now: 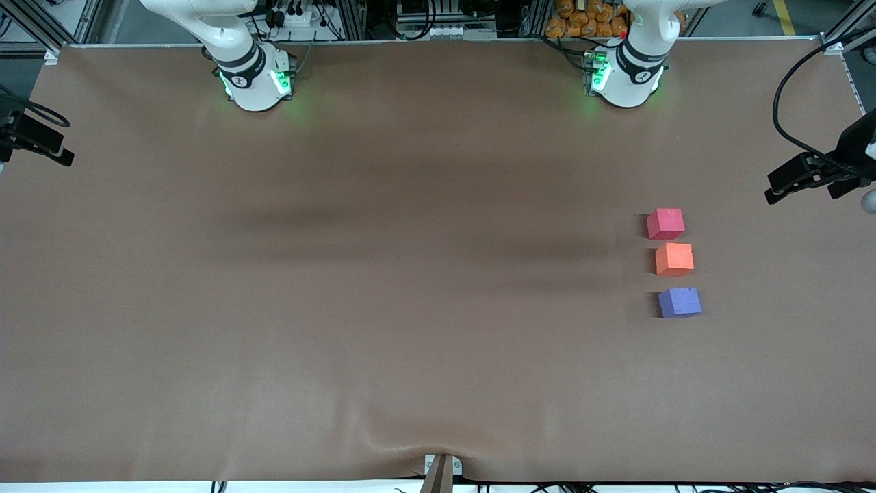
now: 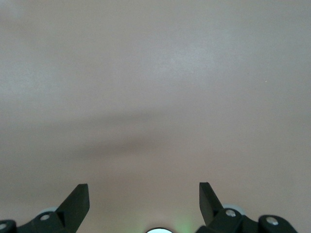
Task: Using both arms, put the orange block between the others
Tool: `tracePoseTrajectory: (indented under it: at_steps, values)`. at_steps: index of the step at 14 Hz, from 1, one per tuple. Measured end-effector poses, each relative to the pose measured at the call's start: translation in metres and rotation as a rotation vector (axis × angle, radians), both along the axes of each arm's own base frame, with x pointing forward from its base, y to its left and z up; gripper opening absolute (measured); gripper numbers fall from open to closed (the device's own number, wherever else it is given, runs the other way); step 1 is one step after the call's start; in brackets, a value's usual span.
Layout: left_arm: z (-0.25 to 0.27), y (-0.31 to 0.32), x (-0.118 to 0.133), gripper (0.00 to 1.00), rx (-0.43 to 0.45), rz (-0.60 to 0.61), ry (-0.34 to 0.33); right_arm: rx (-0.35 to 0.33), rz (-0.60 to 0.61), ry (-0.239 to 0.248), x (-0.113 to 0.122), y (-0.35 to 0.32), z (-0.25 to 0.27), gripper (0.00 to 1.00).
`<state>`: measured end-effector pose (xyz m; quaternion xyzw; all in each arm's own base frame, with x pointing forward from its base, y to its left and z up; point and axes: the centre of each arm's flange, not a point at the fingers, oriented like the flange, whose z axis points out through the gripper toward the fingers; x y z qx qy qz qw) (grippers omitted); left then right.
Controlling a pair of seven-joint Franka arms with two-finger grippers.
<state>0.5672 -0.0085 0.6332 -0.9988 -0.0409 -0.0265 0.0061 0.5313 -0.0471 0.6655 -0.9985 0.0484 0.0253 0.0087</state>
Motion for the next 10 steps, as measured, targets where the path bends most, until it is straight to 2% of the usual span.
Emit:
tracePoseTrajectory:
  at_steps: [5, 10]
  values:
    - [0.002, 0.0, 0.0, 1.0, 0.0, 0.0, -0.003, 0.0, 0.0, 0.0, 0.0, 0.0, 0.0, 1.0]
    - [-0.012, -0.018, 0.0, 1.0, -0.002, -0.033, 0.029, 0.0, 0.0, 0.0, 0.0, 0.0, 0.0, 1.0]
